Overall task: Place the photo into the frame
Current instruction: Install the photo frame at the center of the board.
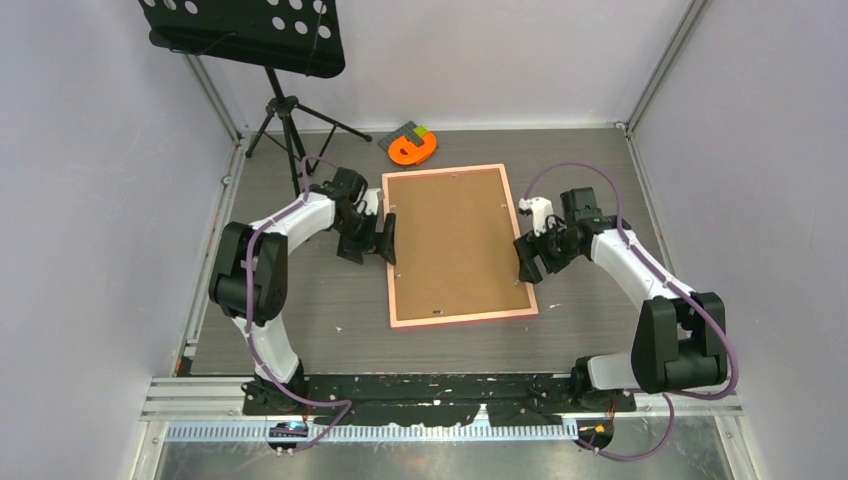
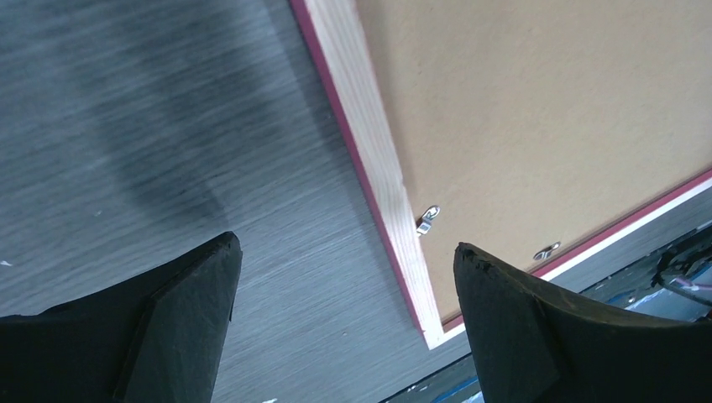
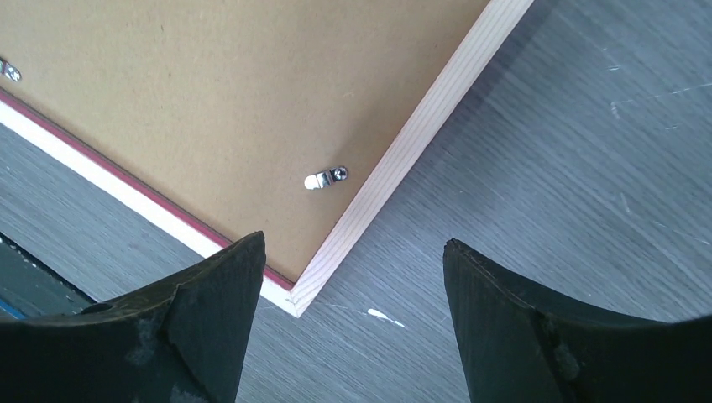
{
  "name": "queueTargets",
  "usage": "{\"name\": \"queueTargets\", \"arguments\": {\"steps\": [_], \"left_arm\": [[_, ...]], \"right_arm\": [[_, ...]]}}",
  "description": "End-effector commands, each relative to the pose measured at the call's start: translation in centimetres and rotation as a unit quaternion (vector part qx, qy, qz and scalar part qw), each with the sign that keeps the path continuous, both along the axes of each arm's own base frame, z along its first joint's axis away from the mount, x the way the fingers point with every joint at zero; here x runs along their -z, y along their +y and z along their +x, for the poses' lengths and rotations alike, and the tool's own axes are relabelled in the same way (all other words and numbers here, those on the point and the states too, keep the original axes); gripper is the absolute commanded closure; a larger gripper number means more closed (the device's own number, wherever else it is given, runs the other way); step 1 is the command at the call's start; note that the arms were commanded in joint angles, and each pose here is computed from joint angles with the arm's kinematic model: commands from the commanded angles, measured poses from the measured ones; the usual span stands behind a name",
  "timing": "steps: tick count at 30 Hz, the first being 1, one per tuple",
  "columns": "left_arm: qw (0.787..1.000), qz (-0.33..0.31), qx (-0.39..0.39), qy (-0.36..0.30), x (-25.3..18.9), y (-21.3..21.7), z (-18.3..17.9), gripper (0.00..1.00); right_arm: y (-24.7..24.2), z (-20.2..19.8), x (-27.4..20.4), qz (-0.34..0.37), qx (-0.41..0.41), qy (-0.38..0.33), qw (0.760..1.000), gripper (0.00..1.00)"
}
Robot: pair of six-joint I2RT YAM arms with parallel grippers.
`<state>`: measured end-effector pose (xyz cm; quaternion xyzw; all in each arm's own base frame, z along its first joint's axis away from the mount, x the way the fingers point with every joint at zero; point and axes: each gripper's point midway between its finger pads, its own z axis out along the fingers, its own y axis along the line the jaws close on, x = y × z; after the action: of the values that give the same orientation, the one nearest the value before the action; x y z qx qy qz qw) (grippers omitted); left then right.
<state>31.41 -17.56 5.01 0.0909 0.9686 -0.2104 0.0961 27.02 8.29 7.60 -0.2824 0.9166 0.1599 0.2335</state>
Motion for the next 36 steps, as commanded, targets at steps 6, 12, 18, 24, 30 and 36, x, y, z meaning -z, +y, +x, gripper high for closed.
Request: {"name": "queueTargets", "arguments": {"steps": [6,12,18,24,30,36], "left_arm": [[1.000,-0.012,0.022,0.006,0.3,-0.7,-1.1,0.11],[1.000,-0.014,0.023,0.009,0.6,-1.2,-0.9,0.12],[1.000,-0.001,0.009,0.002,1.1,-1.3,0.7,0.20],[1.000,0.001,-0.005,0.011,2.0,-1.8,1.5,0.32],[1.000,0.015,-0.016,0.013,3.0,-1.8,1.5,0.46],[1.000,0.021,-0.016,0.008,3.3,-2.0,1.4,0.60]], "right_arm": [[0.6,-0.3,1.0,0.003,-0.036,-0.004,0.999,0.16],[0.5,0.5,1.8,-0.004,-0.034,0.000,0.999,0.17],[0.4,1.3,2.0,-0.010,-0.017,0.005,1.000,0.18],[0.1,1.5,2.2,-0.015,-0.008,0.007,1.000,0.19],[0.1,1.6,2.2,-0.015,-0.006,0.005,1.000,0.20],[0.1,1.6,2.7,-0.016,0.001,0.017,1.000,0.20]]}}
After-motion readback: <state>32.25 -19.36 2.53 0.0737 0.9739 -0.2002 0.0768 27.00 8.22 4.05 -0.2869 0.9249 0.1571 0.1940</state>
